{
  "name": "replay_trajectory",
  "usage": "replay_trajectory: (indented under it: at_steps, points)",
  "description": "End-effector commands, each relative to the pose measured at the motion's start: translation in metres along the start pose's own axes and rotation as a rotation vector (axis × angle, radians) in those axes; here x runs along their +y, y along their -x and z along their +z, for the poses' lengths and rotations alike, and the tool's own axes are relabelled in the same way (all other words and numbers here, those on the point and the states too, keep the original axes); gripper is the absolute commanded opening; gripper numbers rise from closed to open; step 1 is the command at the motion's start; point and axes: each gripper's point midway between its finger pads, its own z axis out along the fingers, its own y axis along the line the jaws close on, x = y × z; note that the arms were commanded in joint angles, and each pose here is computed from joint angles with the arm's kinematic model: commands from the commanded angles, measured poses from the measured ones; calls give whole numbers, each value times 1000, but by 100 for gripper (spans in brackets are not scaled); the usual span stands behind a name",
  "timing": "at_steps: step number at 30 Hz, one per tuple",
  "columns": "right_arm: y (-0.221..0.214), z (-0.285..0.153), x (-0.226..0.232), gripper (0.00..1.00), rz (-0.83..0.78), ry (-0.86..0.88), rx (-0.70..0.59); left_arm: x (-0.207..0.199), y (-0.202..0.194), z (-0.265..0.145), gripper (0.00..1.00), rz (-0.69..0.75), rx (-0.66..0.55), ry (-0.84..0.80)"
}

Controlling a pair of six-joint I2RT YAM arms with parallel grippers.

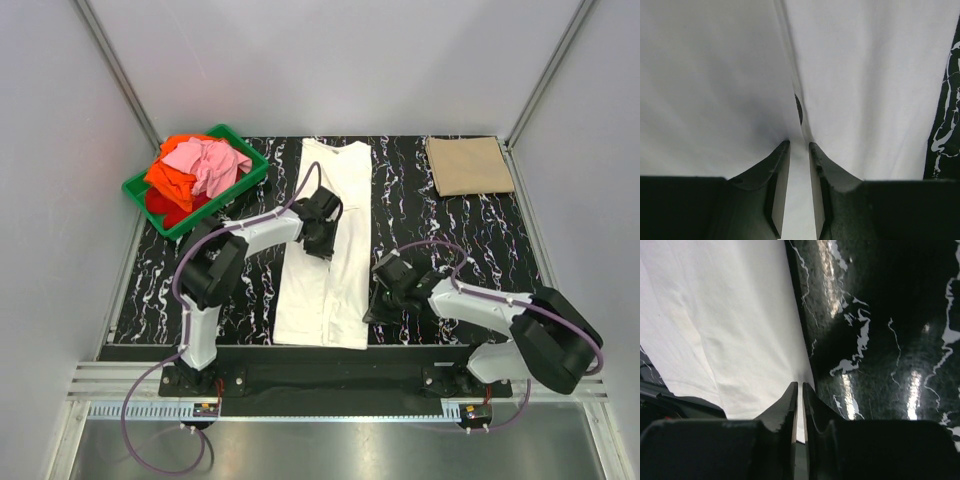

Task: Fold and stack the t-shirts
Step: Fold the tshirt

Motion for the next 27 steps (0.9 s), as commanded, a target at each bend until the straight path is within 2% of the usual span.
replay_trajectory:
  at_steps: [1, 6, 10, 11, 13, 15, 16, 18, 20, 21, 23, 24, 25, 27]
  points:
    - [0, -14, -2, 15, -23, 4, -34, 1, 14, 8, 29, 15, -30, -5]
    - [-7, -24, 7, 16, -55, 56, -1, -7, 12, 9, 29, 23, -13, -45]
    - [14, -35, 21, 18, -102, 65, -90, -19, 34, -20, 32, 28, -77, -94]
    - [34, -42, 30, 19, -116, 50, -165, -27, 49, -36, 32, 31, -120, -119]
    - [69, -47, 36, 17, -110, 20, -235, -24, 66, -48, 33, 23, -162, -121]
    - [91, -39, 35, 15, -116, 0, -215, -15, 92, -58, 33, -3, -220, -109]
    - [108, -45, 49, 14, -123, 26, -237, -12, 99, -59, 33, -18, -231, -103]
    - [140, -36, 42, 12, -134, -24, -262, 4, 116, -50, 33, -60, -241, -83]
    - [179, -42, 60, 9, -151, -7, -315, 9, 124, -37, 33, -102, -221, -101]
    - [198, -28, 49, 7, -148, -52, -309, 18, 129, -32, 33, -125, -218, -102]
    - [238, -33, 69, 5, -159, -21, -366, 26, 136, -19, 33, -152, -208, -99]
    - [251, -16, 62, 4, -145, -44, -349, 28, 138, -16, 33, -155, -208, -95]
    - [273, -20, 78, 4, -155, -21, -396, 32, 137, -6, 33, -158, -195, -86]
    - [288, 10, 73, 0, -158, -59, -378, 36, 146, -1, 33, -162, -209, -77]
